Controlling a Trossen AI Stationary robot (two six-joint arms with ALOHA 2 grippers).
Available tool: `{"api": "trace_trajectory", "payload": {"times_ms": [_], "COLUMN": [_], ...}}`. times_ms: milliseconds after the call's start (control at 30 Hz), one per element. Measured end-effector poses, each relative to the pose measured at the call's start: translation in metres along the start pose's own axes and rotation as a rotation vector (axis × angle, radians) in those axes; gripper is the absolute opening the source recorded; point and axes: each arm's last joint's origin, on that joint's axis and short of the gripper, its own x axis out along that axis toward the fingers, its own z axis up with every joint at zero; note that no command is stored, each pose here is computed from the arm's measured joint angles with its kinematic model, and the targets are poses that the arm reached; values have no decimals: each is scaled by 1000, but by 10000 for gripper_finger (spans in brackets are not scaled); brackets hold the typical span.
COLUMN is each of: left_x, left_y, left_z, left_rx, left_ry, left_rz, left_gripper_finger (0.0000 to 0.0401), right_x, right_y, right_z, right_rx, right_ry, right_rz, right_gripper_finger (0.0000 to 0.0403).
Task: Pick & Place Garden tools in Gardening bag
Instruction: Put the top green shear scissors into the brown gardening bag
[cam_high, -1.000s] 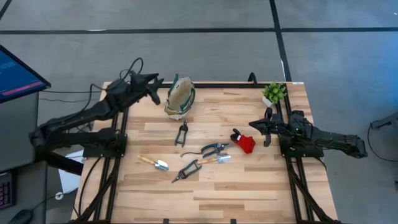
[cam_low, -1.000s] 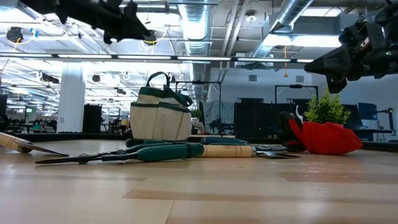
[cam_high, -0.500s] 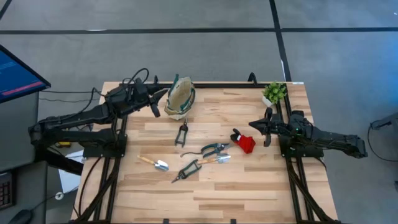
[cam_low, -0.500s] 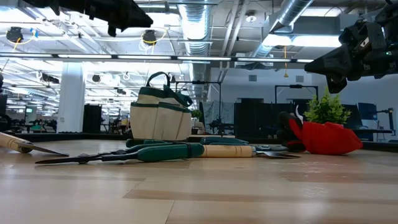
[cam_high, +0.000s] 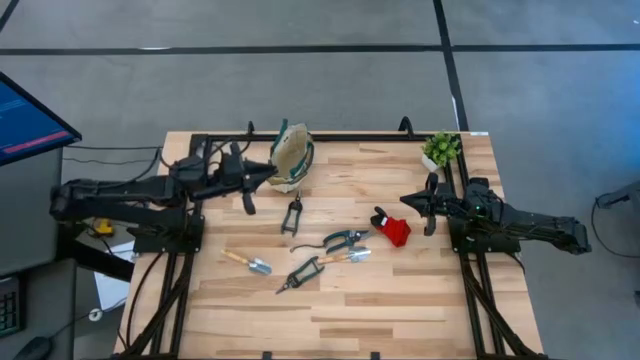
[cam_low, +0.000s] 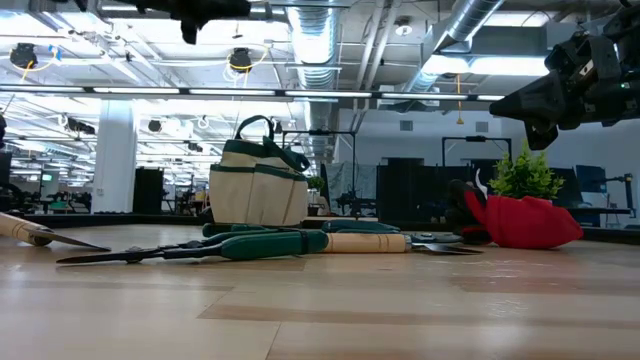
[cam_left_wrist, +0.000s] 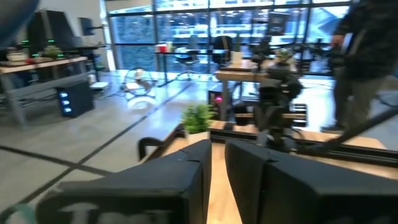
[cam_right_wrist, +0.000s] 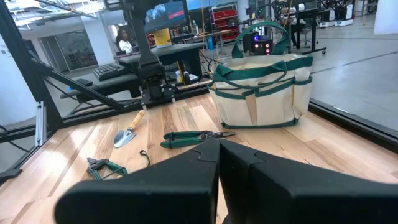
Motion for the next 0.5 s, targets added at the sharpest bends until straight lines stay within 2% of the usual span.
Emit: {"api": "trace_trajectory", "payload": {"times_ms": [233, 500], "left_x": [-3, 12], "left_y": [-26, -56], "left_z": [-3, -25], "left_rx": [4, 42], "left_ry": [15, 118], "left_rz": [-138, -240], "left_gripper_finger": [18, 4], "right_x": [0, 0], "right_y": [0, 0], "right_z": [0, 0], "right_rx": [31, 33], "right_ry": [0, 0], "right_rz": [0, 0], "right_gripper_finger": [0, 0]}}
